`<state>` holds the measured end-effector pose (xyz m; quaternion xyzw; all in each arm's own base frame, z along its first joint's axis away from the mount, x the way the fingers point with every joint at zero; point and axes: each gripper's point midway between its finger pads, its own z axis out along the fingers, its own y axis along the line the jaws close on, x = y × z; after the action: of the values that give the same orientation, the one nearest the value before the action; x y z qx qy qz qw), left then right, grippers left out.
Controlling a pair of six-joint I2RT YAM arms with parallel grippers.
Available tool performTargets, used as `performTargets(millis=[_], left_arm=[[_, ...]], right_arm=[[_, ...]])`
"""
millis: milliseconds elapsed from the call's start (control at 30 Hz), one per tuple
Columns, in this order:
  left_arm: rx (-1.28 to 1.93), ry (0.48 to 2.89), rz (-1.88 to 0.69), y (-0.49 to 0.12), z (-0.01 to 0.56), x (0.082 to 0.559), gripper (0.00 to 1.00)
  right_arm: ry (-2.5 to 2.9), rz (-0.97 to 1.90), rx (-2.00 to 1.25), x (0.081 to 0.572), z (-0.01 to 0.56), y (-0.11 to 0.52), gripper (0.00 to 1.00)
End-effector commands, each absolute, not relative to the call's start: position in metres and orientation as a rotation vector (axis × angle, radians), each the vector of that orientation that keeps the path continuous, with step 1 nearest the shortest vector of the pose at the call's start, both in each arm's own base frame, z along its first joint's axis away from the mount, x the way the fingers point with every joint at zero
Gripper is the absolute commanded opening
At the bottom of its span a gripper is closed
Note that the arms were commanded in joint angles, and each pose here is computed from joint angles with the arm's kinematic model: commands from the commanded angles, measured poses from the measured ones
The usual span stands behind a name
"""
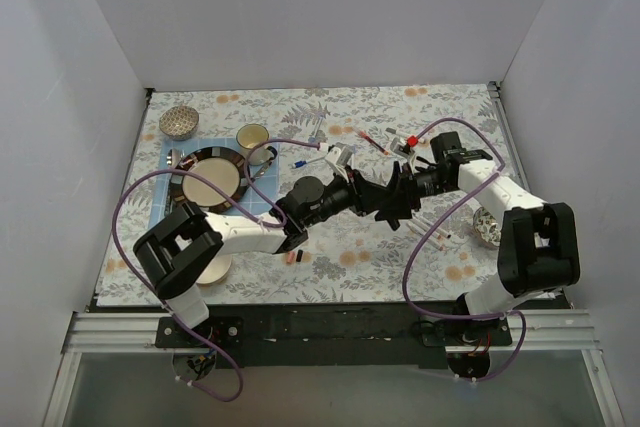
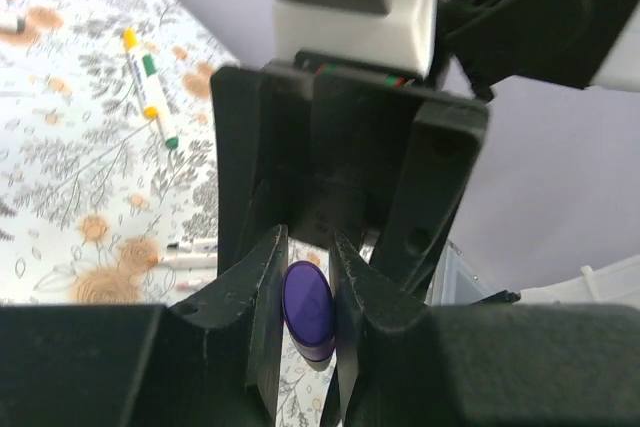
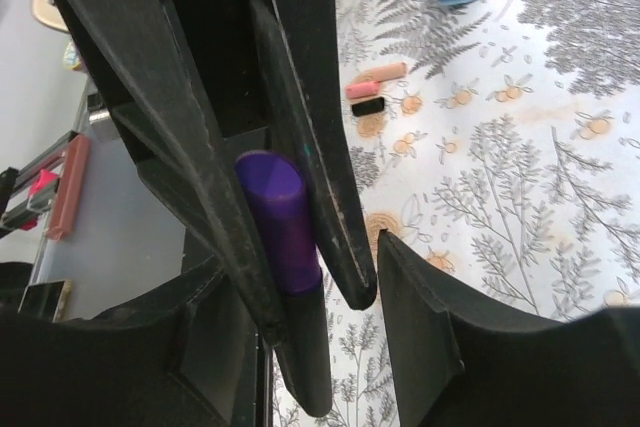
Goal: Open the pen caps
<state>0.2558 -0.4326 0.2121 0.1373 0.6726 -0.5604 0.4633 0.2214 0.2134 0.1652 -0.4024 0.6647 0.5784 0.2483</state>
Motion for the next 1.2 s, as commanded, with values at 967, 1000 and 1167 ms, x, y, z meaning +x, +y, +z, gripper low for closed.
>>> performTargets(millis=[967,1000,1167], left_arm=[[0.342,0.829,-1.111,-0.259,0.466,0.311,0.00],[0.327,0.913,-1.111,-0.260,0.451,0.317,0.00],[0.154,1.353,-1.117,-0.252,0.389,0.327,0.00]], right_arm=[[1.664,1.731,-1.335,0.174,0.166,0.244,0.01],[1.665,1.708,-1.349,0.177,0.166,0.244,0.01],[1.931,1.278,-1.265,0.222,0.146,0.222,0.01]])
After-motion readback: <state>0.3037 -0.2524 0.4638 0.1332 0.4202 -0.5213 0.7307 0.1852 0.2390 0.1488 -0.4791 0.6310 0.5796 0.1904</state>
